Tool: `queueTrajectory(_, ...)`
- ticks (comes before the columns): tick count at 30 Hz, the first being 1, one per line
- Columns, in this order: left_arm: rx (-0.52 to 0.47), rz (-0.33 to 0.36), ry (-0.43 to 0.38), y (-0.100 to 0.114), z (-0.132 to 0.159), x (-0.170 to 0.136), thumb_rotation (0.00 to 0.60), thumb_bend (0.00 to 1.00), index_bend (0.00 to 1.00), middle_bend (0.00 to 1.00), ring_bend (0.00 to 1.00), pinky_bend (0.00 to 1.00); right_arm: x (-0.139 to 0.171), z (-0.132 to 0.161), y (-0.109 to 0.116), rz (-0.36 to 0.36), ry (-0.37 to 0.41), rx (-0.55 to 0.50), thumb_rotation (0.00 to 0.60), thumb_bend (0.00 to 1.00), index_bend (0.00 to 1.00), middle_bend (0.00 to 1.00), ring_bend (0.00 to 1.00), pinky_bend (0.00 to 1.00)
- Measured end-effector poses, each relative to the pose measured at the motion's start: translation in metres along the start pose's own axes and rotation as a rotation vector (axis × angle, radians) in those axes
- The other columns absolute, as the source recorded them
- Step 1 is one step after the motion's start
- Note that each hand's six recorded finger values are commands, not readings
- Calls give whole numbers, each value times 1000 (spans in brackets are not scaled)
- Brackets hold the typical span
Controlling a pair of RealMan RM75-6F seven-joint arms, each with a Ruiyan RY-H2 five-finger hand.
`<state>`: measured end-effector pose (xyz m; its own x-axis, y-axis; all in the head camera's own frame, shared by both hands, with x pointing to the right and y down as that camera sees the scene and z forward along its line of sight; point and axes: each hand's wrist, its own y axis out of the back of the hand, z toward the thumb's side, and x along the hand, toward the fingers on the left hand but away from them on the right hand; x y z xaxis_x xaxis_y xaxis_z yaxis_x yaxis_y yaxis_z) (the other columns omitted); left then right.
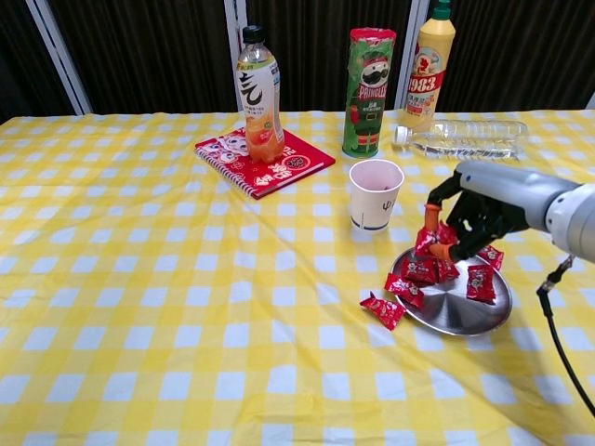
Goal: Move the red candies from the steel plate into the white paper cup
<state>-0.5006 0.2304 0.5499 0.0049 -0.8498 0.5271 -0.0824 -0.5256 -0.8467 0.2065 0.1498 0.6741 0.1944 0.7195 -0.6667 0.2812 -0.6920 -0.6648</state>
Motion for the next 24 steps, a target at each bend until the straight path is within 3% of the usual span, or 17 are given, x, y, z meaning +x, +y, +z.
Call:
queueTrajectory(11, -3, -7, 2, 0, 0, 1, 600, 12, 0, 0, 0, 0, -20, 32, 46, -74, 36, -16, 600, 558, 624, 823, 855, 972)
queueTrajectory(24, -10, -11, 18, 0, -4, 0, 600, 11, 0, 0, 0, 0, -67, 45, 42, -65, 6, -3, 600, 559, 624, 824, 854, 972)
